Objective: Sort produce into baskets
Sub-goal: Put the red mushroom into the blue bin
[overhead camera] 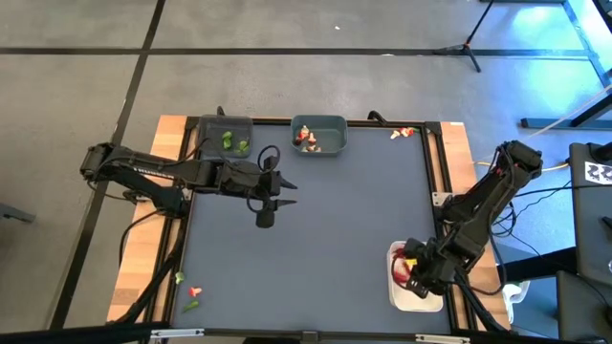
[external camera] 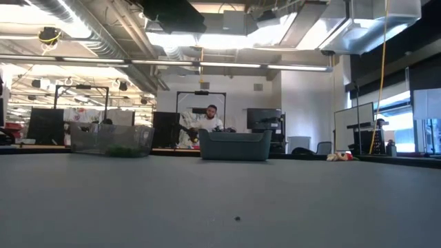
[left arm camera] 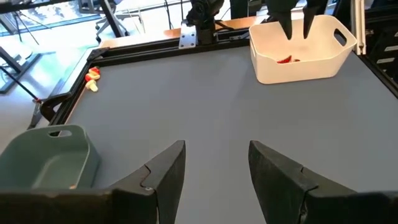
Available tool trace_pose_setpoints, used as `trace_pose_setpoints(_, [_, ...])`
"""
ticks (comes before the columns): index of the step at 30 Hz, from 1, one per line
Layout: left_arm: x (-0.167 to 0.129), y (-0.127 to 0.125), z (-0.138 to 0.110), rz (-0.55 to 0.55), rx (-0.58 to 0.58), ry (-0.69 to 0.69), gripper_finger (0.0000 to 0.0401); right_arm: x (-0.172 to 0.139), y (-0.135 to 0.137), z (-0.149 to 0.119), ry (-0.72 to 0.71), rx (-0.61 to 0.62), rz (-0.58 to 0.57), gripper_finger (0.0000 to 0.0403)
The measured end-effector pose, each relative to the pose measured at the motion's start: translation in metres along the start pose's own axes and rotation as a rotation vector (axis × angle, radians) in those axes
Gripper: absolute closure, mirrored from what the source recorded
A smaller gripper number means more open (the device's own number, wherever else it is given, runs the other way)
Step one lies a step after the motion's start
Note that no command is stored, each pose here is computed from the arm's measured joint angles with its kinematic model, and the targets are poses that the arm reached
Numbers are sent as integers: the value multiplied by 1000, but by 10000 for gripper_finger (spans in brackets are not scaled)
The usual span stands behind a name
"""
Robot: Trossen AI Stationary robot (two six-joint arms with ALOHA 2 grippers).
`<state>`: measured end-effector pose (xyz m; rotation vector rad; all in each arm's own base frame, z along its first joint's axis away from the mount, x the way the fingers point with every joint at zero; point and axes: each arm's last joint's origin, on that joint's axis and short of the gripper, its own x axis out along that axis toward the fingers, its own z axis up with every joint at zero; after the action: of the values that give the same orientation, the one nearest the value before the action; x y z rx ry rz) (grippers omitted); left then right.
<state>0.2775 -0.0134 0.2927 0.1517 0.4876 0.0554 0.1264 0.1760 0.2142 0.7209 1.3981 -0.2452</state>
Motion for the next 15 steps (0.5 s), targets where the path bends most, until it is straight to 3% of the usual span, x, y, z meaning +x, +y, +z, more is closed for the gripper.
trace_pose_setpoints(4, [0, 0, 0, 0, 0, 0, 229, -1, 0, 0, 9, -13, 4, 224])
trace_pose_setpoints(10, [0, 0, -1, -1, -31, 7, 229, -12, 4, 0, -4, -14, 58, 222])
trace_pose_setpoints(15, [-1, -4, -6, -14, -68, 70, 229, -29, 15, 6, -166, -72, 123, 226])
